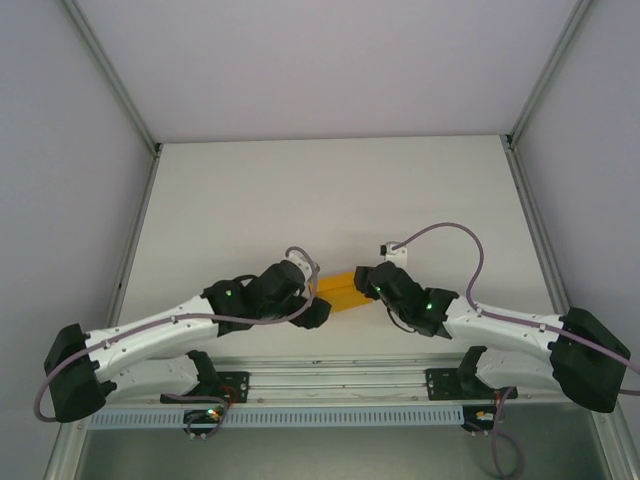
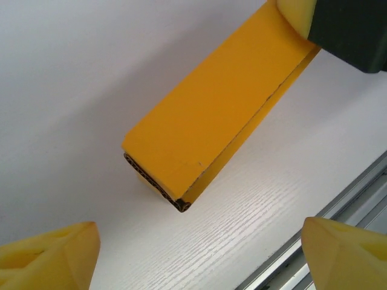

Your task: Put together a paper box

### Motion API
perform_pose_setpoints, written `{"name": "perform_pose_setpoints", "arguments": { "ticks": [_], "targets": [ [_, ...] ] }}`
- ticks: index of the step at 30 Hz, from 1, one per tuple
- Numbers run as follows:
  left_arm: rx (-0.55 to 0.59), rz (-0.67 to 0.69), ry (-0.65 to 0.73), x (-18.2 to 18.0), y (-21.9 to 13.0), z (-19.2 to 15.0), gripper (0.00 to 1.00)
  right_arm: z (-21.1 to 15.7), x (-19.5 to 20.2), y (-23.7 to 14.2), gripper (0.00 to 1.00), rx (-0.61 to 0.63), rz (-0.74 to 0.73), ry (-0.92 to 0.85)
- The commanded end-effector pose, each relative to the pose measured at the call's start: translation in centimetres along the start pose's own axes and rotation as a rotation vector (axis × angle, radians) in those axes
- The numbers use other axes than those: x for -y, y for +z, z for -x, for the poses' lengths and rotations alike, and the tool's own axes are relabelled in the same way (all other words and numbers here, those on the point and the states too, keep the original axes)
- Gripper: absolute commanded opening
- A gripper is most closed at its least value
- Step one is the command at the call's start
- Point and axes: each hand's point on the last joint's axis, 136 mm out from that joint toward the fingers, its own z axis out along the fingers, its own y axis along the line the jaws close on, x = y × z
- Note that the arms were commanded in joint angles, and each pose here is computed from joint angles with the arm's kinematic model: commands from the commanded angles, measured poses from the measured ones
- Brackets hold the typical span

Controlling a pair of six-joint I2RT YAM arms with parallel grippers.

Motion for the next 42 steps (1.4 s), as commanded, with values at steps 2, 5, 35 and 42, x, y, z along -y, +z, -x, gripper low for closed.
{"name": "perform_pose_setpoints", "arguments": {
  "ticks": [2,5,35,42],
  "targets": [
    [-0.011,-0.011,-0.161,-1.6,0.2,0.8,0.89,-4.9,3.9,0.2,0.45,-0.141,-0.086,-0.076],
    [0.014,-0.033,-0.265,-3.5,1.6,1.2,0.87,-5.0,4.4,0.3,0.45,-0.138,-0.1,-0.103],
    [-0.116,-0.167,-0.109,-4.2,7.5,-7.5,0.37,-6.4,5.2,0.9,0.22,-0.175,-0.045,-0.079],
    [0.008,-0.182,-0.069,-2.4,4.9,-2.3,0.66,-3.4,4.1,-1.0,0.5,-0.116,-0.021,-0.121]
  ]
}}
